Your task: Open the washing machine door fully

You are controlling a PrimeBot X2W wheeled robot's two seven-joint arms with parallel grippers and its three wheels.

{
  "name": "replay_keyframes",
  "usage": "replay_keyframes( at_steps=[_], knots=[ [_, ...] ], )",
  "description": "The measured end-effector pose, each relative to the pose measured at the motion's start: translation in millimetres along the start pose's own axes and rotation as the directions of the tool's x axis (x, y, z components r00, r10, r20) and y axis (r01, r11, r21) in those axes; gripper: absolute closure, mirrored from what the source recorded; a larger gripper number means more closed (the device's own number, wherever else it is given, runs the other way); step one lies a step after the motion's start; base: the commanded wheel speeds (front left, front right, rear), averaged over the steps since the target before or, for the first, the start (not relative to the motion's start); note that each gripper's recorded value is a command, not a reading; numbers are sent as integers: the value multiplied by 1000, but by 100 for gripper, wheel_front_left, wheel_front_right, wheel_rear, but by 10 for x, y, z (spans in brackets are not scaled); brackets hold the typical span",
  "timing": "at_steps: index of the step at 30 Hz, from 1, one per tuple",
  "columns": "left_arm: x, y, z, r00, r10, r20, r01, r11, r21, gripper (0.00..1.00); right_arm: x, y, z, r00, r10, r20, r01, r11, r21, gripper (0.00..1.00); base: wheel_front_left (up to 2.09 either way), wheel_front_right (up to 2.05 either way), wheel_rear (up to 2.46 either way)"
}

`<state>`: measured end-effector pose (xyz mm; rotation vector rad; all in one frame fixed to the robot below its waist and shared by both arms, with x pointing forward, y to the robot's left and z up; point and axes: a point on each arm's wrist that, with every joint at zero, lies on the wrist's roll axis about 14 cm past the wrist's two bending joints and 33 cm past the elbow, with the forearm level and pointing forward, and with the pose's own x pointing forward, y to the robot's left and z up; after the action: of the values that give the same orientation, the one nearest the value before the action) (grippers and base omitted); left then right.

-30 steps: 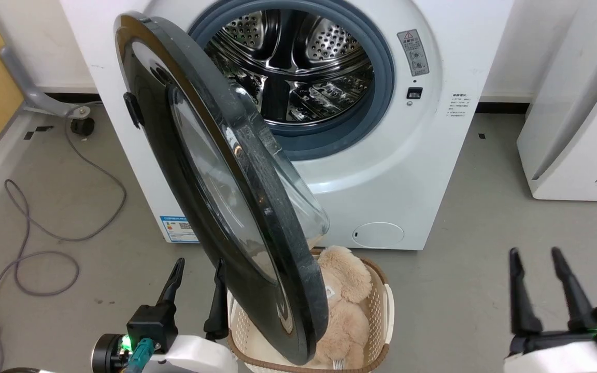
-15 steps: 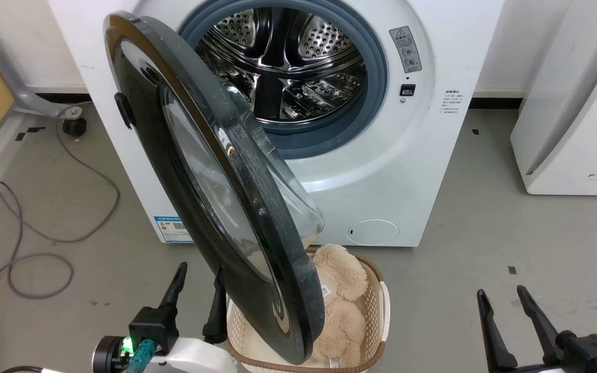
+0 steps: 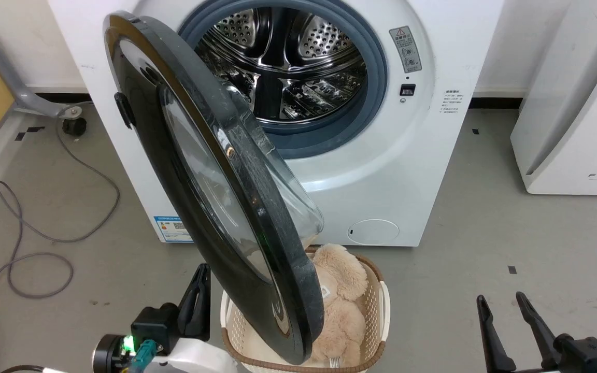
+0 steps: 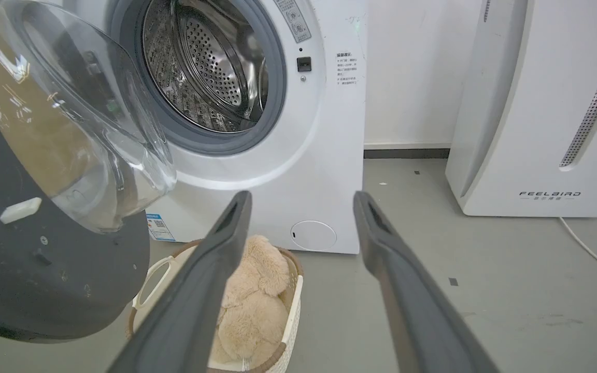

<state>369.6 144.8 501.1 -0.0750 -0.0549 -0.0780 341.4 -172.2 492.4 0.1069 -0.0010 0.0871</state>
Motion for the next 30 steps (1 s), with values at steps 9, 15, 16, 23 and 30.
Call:
replay_keyframes(
  at_steps=[9,15,16,23,30],
  knots=[
    [146,25,957,957,-9,292,-5,999,48,100,18,16,-34,1000,5,-8,-5,1000,9,0,0,0,0],
    [65,-45,1824,843,-46,536,-17,994,111,100,14,21,-49,1000,6,-12,-6,1000,16,0,0,0,0],
    [30,-75,1966,817,-56,574,-16,993,120,100,12,17,-49,1000,5,-12,-4,1000,17,0,0,0,0],
    [-241,-385,2630,652,-151,743,42,986,163,100,2,5,-76,1000,0,-20,0,1000,20,0,0,0,0],
    [-340,-925,2594,611,-299,733,262,950,169,100,-16,-25,-115,999,-12,-32,13,999,38,0,0,0,0]
  ],
)
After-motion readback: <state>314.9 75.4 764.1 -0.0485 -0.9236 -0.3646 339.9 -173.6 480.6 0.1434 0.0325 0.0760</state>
